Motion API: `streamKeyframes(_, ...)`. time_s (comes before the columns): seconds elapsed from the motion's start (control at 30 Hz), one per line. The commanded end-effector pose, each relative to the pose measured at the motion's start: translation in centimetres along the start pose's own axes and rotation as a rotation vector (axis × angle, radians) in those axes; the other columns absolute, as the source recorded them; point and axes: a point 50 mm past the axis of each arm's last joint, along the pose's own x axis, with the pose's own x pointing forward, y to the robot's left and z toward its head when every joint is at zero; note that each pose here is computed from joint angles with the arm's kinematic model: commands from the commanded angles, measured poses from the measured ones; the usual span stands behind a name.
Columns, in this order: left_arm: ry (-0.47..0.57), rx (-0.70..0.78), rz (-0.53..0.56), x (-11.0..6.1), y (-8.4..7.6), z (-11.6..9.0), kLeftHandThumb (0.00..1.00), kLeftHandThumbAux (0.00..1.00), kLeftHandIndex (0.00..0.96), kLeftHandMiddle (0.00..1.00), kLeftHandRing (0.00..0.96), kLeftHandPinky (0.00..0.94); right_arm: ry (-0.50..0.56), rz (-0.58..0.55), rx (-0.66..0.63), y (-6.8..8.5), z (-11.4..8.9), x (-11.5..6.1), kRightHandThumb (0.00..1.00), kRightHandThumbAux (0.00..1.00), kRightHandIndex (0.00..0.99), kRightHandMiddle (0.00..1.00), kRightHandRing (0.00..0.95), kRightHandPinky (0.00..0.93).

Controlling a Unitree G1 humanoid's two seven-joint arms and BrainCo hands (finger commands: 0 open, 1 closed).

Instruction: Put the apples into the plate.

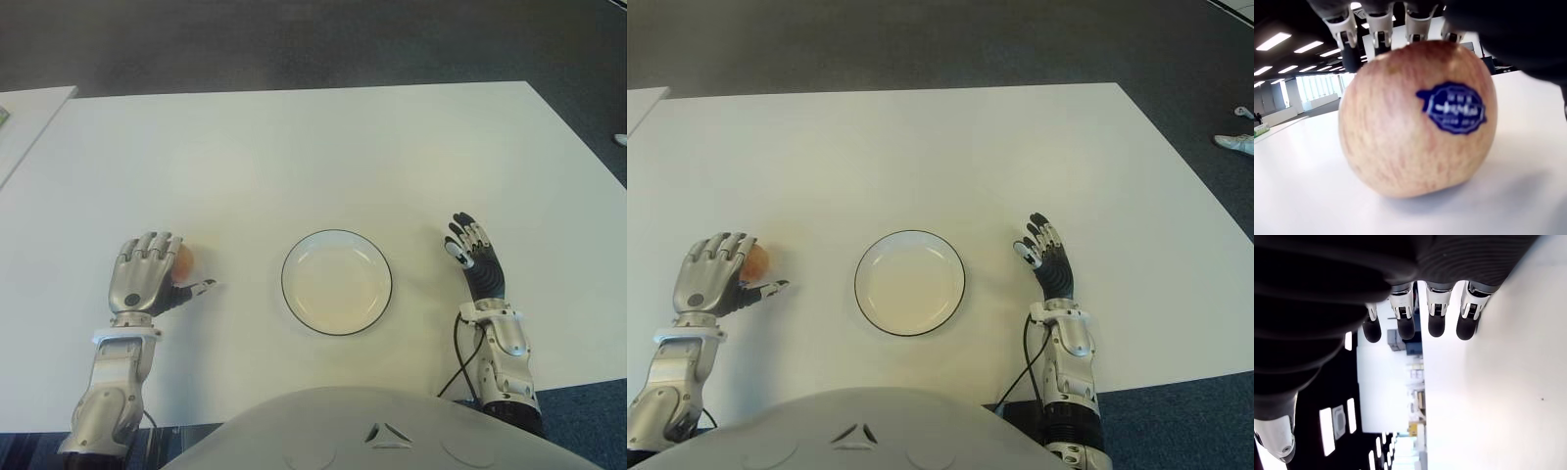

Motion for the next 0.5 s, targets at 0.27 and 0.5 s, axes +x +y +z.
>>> streamKeyframes(0.27, -0.005, 0.006, -0.076, 0.4, -2.5, -0.3, 0.346, 0.268, 0.181, 0.199, 0.172, 0.187, -0.019, 0.0, -0.01, -0.7, 1.4, 0.1, 0.177, 0.599, 0.085, 0.048, 0.02, 0.033)
streamKeyframes(0.5, -0.002, 0.03, -0.084, 0.7, -3.1, -0.4, 0.338, 0.266, 0.156, 0.197, 0.173, 0.18, -0.018, -0.005, -0.012, -1.0, 2.3, -0.1, 0.21, 0.627, 0.083, 0.062, 0.032, 0.025)
